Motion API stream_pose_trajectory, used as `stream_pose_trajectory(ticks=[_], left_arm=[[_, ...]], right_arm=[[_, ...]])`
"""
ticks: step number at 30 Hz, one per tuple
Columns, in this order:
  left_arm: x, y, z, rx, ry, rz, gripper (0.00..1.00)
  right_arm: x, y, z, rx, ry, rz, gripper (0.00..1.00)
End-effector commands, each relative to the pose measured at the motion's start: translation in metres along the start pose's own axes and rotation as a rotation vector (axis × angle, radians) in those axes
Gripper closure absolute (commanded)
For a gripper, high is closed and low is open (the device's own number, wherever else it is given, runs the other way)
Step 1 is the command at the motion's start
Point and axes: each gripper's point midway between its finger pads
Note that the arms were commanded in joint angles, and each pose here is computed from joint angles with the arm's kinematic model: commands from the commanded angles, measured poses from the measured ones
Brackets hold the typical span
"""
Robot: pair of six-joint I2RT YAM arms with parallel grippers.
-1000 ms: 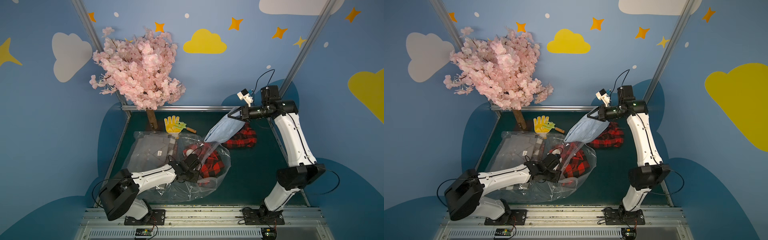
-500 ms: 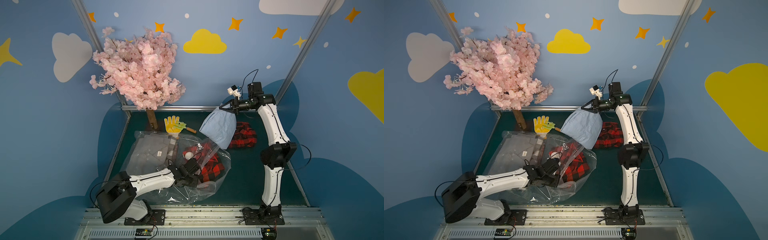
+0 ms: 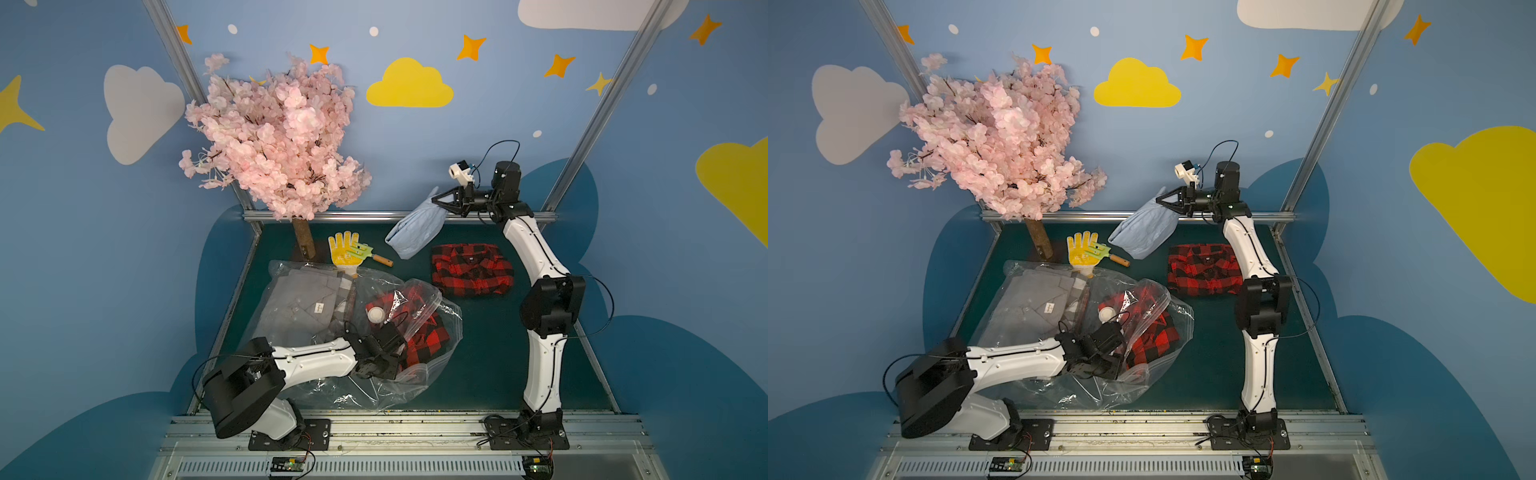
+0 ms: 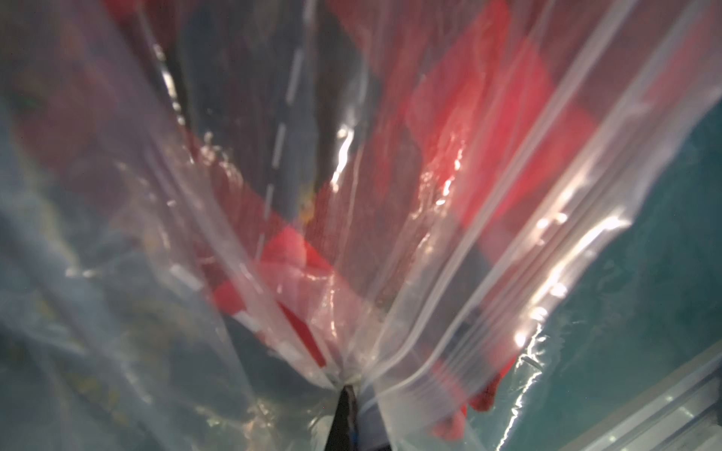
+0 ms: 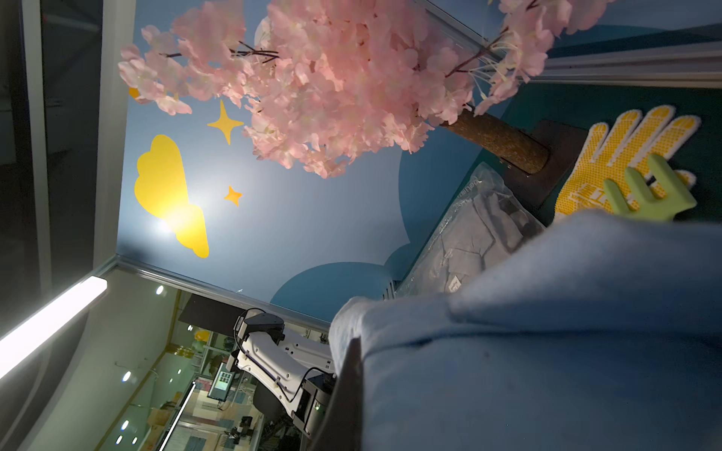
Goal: Take the shirt out of the vacuum bag
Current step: Place the shirt at the center of the board.
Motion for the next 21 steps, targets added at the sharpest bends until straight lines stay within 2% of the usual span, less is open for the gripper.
stream_pose_trajectory(ticks=[1,4,8,12,21], left_arm=[[0.003,0.005,0.02,0.094,0.001,-0.024,0.95],[-0.002,0.005,0.016,0.092,0.015,-0.017,0.95],[-0.006,0.004,0.012,0.091,0.034,-0.012,0.96],[-0.006,0.005,0.012,0.092,0.04,-0.012,0.96],[-0.007,0.004,0.012,0.087,0.047,-0.006,0.96]], right_arm=[[-0.003,-0.023,0.004,-0.02,-0.039,-0.017,1.0],[-0.042,-0.052,0.013,-0.087,0.049,0.023,1.0],[-0.073,-0.089,0.032,-0.185,0.134,0.131,1.0],[-0.083,-0.102,0.053,-0.168,0.145,0.304,1.0],[-0.096,-0.135,0.051,-0.22,0.199,0.391,1.0]])
Point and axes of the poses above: each gripper's point midway between its finger pads, its own y axis out along the fingers, its own x axis along the line the jaws close on, z = x × y, and after that the axes turned 5 degrees about y, right-handed
